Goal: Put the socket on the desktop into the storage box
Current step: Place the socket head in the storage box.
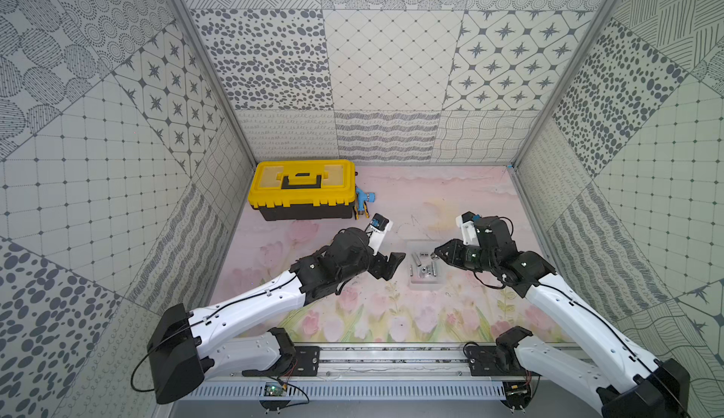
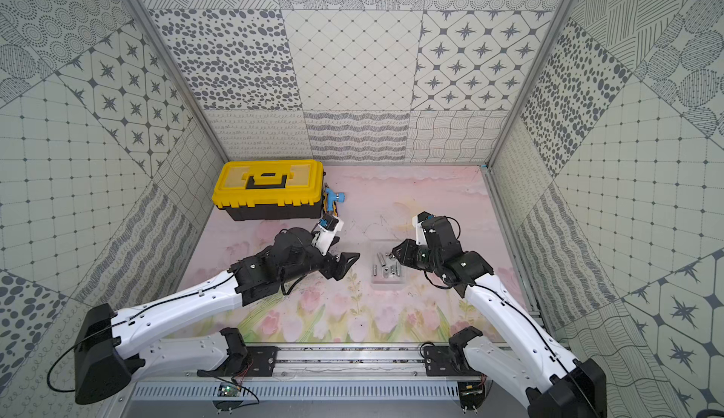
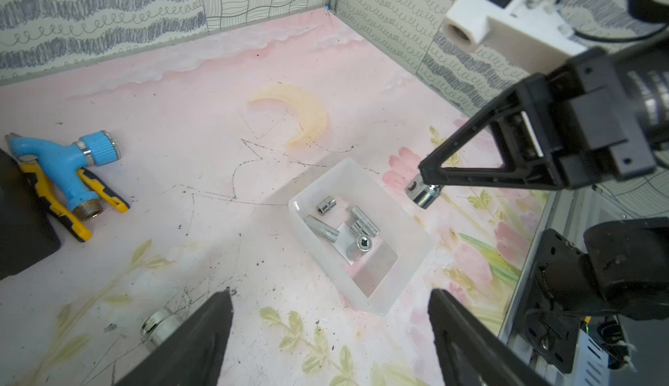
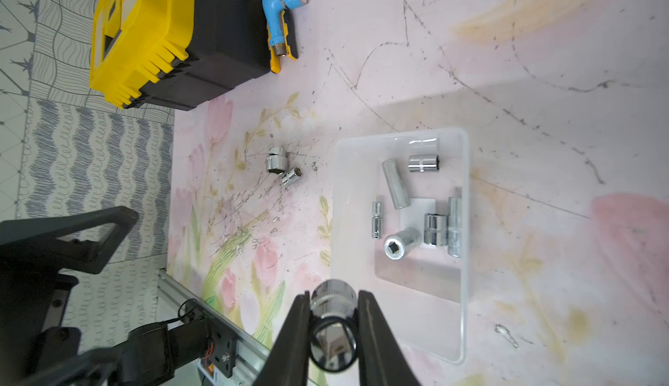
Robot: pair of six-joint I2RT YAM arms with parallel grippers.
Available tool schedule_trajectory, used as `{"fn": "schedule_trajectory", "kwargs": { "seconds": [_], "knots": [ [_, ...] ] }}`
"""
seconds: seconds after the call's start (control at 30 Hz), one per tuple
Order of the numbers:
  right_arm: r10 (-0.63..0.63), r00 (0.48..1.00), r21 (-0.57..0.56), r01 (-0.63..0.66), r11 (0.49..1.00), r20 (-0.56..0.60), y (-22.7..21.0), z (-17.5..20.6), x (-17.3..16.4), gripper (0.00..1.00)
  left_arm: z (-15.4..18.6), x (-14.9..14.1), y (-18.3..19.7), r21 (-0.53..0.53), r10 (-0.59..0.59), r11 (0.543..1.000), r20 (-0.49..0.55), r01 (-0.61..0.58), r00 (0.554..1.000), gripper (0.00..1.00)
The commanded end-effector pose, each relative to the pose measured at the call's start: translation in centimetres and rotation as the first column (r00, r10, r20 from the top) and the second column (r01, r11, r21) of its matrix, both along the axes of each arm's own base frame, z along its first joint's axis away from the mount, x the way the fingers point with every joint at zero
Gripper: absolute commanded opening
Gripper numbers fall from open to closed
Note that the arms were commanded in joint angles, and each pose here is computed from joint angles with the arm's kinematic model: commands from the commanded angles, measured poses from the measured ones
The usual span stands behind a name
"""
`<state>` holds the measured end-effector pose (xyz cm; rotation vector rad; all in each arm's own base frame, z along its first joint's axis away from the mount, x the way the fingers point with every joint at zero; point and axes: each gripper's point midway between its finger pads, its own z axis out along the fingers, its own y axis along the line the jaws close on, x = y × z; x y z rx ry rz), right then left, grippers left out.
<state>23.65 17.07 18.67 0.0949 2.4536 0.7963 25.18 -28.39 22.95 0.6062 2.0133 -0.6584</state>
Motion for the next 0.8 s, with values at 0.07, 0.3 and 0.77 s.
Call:
{"fn": "schedule_trajectory", "kwargs": {
  "seconds": [0.07, 0.3, 0.77],
  "knots": [
    [-0.037, 0.983, -0.221, 0.077, 0.972, 0.182, -1.2, 1.9, 0.7, 0.0, -3.3, 1.0, 4.0, -0.078, 0.264, 0.947, -0.357, -0.31, 0.896, 0.77],
    [-0.001, 0.97, -0.346, 0.088, 0.934, 0.245, 0.0, 1.2, 1.1, 0.0, -4.4, 1.7, 7.2, -0.062, 0.366, 0.896, -0.459, -0.44, 0.81, 0.69],
    [0.046, 0.973, -0.481, 0.071, 0.874, 0.227, 1.1, -1.5, 1.9, 0.0, -6.7, 2.2, 9.6, -0.028, 0.422, 0.858, -0.531, -0.513, 0.735, 0.65]
  ]
}}
